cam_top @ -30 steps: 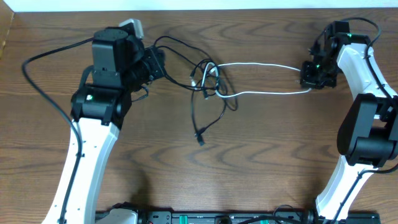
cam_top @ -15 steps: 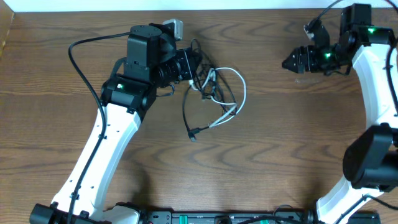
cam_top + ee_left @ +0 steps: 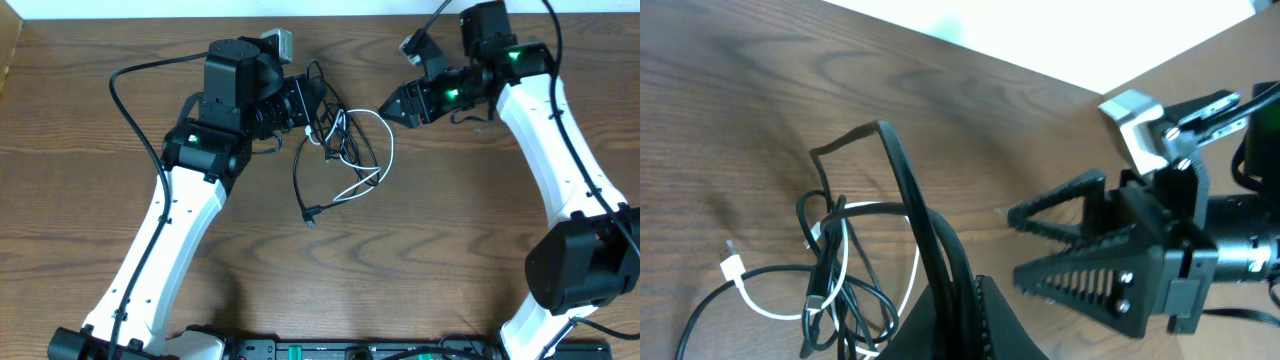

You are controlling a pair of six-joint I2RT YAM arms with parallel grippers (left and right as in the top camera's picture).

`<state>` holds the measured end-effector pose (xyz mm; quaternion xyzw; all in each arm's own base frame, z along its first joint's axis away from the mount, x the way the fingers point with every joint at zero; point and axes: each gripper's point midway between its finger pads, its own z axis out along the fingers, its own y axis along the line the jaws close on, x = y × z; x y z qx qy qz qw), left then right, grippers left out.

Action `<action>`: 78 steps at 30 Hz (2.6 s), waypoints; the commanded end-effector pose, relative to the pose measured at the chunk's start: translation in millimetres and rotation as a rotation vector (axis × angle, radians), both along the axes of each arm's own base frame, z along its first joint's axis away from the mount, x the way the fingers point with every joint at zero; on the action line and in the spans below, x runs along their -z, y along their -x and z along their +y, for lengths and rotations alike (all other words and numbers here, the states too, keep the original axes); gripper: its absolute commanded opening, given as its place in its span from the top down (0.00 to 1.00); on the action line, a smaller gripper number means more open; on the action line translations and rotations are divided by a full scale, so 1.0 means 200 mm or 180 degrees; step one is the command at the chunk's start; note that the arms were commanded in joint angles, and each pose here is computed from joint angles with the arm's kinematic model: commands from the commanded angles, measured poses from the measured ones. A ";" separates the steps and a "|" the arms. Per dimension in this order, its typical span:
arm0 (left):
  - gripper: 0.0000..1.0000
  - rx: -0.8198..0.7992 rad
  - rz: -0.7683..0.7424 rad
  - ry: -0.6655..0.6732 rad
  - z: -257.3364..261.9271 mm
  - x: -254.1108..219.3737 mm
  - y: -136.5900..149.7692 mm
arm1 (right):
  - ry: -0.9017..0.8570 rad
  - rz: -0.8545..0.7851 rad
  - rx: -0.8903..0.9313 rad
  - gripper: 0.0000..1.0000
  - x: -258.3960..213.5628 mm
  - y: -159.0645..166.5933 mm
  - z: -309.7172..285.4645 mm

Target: Untangle cables

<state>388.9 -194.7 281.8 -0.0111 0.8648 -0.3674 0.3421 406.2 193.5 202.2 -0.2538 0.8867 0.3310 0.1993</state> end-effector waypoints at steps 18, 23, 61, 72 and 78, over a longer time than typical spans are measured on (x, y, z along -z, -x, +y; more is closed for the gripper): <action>0.92 -0.0050 -0.0020 0.0193 -0.01 -0.08 -0.01 | 0.1135 0.0295 0.0081 0.68 0.66 -0.08 0.19; 0.93 -0.0051 -0.0021 0.0192 -0.01 -0.08 -0.01 | 0.1795 0.0474 0.0976 0.91 0.86 -0.18 -0.03; 0.93 -0.0529 0.0112 0.0033 0.45 -0.06 -0.01 | 0.0519 0.0656 0.1006 0.45 0.26 -0.17 -0.67; 0.93 0.0297 -0.0365 0.0377 0.14 -0.26 0.05 | 0.0076 0.0105 0.0579 0.37 -0.06 -0.14 -0.37; 0.92 0.0547 -0.0426 0.0480 0.05 -0.30 0.10 | -0.0012 -0.0105 0.0164 0.32 -0.10 -0.11 -0.09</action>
